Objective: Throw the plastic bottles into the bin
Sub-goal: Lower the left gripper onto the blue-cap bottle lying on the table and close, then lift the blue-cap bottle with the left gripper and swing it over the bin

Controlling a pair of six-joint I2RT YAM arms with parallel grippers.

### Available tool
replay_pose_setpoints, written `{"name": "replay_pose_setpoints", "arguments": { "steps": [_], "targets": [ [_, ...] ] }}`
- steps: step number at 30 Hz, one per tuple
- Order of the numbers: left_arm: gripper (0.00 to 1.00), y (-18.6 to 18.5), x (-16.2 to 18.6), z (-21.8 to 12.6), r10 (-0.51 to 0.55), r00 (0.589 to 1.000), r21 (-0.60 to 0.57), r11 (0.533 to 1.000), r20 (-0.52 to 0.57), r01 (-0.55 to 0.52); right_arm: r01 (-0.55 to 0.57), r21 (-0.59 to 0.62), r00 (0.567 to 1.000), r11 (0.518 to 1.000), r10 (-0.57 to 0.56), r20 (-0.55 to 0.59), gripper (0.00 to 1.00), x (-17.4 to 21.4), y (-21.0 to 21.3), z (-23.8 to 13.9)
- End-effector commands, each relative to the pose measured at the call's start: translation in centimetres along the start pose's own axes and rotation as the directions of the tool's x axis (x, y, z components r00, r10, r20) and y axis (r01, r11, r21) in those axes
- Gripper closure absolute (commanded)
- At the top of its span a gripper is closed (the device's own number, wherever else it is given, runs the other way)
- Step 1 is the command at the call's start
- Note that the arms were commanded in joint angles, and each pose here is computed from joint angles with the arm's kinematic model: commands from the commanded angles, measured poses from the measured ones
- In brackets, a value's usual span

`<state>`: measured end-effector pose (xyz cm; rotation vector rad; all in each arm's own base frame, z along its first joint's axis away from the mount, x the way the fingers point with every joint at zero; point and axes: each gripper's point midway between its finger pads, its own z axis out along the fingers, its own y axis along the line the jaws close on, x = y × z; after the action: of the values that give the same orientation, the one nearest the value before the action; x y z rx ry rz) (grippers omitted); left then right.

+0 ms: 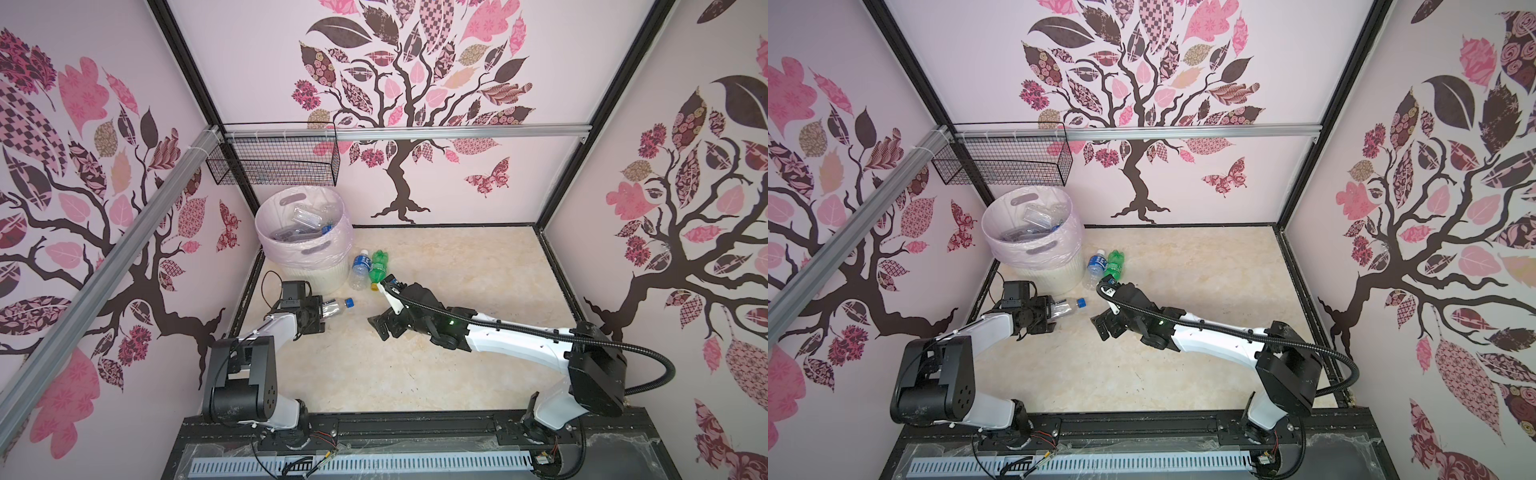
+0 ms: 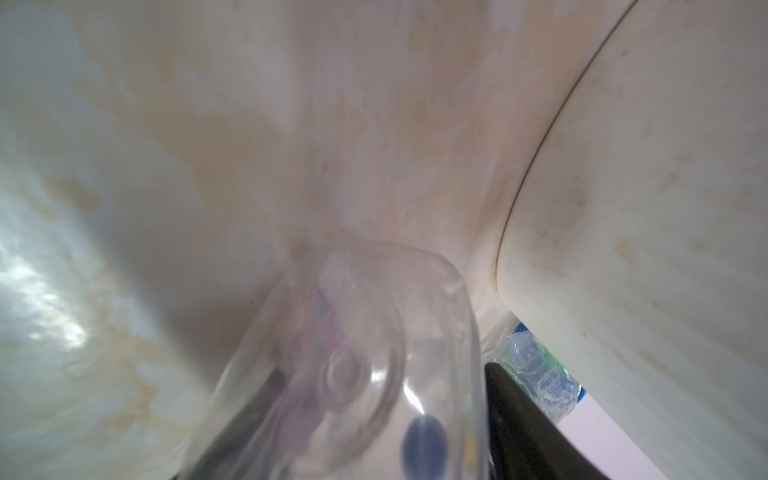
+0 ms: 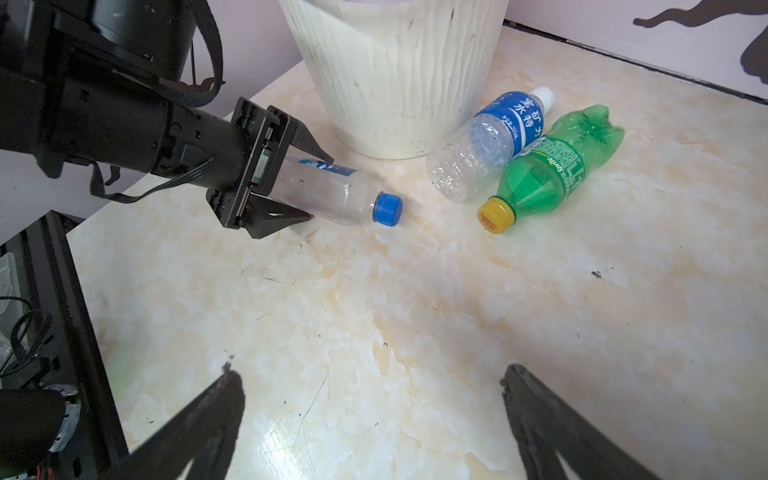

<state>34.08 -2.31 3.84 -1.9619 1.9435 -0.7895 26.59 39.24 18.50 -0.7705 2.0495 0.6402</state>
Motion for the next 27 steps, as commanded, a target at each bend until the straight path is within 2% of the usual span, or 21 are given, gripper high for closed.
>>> {"name": "replay_pose_setpoints", "arguments": {
  "steps": [1,18,24,27],
  "targets": [
    [0.29,1.3,1.1,-0.2,0.022,1.0,-0.028,0.999,-0.008,-0.023,-0.016,-0.005,0.999,1.0,0.016,0.029,0.01,-0.8,0.2,-0.9],
    [0.34,3.7,9.1,0.8,0.184,0.979,-0.075,0.979,-0.092,-0.191,-0.033,0.035,0.998,0.999,0.031,0.053,0.0,-0.3,-0.9,-3.0],
    [0.45,4.0,10.7,1.0,0.25,0.963,-0.078,0.963,-0.099,-0.258,-0.034,0.045,0.998,0.998,0.031,0.061,0.0,-0.3,-1.2,-3.5],
    [0.47,4.0,10.9,0.7,0.278,0.956,-0.08,0.955,-0.092,-0.286,-0.033,0.047,0.998,0.998,0.03,0.058,0.0,-0.1,-1.2,-3.6]
  ]
}}
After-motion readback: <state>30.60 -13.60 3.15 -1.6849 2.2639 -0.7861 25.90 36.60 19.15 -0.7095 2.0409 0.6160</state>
